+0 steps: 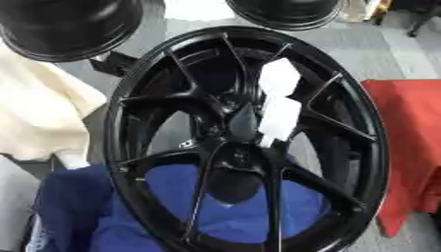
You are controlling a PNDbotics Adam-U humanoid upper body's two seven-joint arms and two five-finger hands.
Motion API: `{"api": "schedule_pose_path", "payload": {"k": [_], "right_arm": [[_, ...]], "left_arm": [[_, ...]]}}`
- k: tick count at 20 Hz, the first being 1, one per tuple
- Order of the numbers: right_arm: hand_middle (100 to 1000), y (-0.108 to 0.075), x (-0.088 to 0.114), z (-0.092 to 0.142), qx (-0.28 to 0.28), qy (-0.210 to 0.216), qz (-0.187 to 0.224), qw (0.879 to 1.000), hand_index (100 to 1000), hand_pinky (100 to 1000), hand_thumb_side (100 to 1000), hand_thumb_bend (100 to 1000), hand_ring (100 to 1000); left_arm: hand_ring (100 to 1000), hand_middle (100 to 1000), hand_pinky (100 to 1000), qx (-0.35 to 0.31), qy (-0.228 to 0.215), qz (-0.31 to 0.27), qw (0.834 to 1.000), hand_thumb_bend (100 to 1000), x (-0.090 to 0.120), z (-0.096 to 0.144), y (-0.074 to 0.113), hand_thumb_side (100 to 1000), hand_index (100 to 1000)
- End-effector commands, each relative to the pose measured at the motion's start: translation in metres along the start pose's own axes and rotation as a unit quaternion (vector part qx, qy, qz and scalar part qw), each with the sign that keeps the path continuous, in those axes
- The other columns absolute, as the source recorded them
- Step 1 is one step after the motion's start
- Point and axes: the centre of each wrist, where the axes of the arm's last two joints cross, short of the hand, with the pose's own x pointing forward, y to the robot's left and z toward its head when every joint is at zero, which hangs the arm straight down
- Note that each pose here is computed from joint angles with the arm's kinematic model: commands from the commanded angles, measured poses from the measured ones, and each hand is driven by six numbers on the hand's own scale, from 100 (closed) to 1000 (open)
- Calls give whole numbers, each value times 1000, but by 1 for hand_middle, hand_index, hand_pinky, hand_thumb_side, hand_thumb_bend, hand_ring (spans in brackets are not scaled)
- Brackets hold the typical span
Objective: Pull the pin out of the wheel hub.
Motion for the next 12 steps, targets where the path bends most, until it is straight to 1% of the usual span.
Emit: {"api": "schedule_pose_path", "payload": {"k": [1,4,6,9,12], "right_arm": [[733,-9,9,-23,37,-16,67,997,788,682,584,100,717],[737,-9,21,-44,91,-26,113,989,793,695,513,100,725],[740,-7,29,-56,132,-27,139,981,796,705,467,100,732],[745,-4,36,-73,198,-23,183,963,804,727,385,100,742],[746,0,41,-86,260,-23,226,938,807,750,300,100,750]], "left_arm": [[759,643,748,-7,-10,-4,1000,100,6,-3,1,690,766],[759,643,748,-10,-7,-6,1000,100,5,-1,1,691,766],[759,643,748,-11,-4,-8,1000,100,4,0,2,691,766],[758,643,748,-13,-2,-11,1000,100,4,1,3,691,766],[758,643,748,-15,0,-14,1000,100,4,1,3,692,766]]}}
